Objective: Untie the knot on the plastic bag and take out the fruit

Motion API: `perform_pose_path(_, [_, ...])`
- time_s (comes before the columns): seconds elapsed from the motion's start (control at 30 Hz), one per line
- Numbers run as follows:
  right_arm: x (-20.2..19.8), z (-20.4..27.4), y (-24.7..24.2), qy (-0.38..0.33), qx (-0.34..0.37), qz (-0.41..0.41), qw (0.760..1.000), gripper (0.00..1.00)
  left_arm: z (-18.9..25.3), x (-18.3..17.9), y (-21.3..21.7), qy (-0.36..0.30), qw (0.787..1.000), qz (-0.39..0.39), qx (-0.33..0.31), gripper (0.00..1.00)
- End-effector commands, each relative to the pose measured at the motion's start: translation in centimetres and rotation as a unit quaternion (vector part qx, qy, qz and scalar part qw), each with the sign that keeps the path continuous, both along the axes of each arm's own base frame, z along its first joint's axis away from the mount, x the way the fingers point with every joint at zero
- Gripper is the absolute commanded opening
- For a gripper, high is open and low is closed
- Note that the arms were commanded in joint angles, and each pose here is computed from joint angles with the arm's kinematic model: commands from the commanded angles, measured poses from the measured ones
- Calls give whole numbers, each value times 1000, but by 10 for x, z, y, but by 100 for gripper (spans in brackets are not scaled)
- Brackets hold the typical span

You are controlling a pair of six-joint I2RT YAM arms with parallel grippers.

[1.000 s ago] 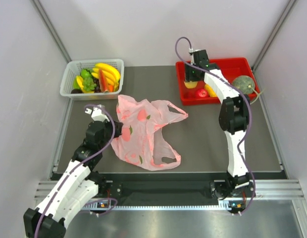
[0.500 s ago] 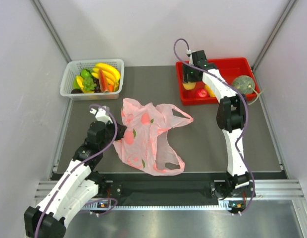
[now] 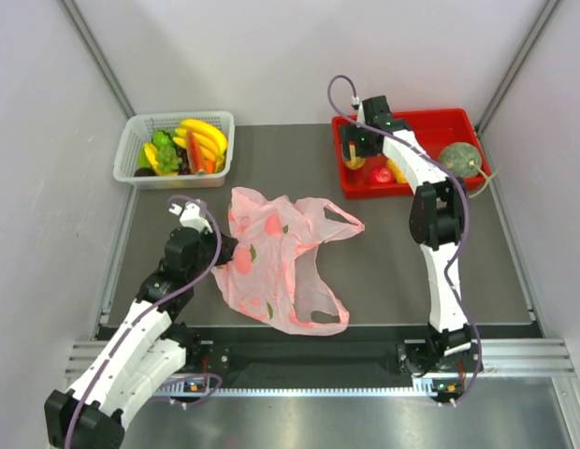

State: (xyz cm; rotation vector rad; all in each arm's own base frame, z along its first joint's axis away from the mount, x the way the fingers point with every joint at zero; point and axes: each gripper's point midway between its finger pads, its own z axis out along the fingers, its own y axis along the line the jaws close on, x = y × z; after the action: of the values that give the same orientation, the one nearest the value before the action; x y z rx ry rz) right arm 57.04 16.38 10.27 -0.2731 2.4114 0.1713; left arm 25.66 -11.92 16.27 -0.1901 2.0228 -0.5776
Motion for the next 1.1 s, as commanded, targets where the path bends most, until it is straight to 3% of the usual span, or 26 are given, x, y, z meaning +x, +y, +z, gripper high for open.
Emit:
perform_pose_path(0.0, [1, 62, 1, -52, 23, -3, 998, 96, 26, 4, 4, -34, 999, 11, -2, 0])
perform_pose_path(0.13, [-11, 128, -6, -115, 44, -22, 992, 100, 36, 5, 6, -45, 999, 14, -5, 0])
perform_pose_path(0.27, [-59, 200, -16, -180, 77, -26, 980, 100, 39, 6, 6, -47, 999, 14, -3, 0])
perform_pose_path(0.53, [-166, 220, -19, -191, 139, 16, 971, 100, 46, 2, -7, -52, 998, -24, -14, 0])
perform_pose_path(0.77, [-271, 255, -35, -268, 188, 46, 944, 100, 52, -4, -18, -66, 995, -66, -18, 0])
perform_pose_path(1.07, [-366, 290, -60, -344, 203, 59, 915, 100, 69, -18, -28, -100, 988, -112, -33, 3])
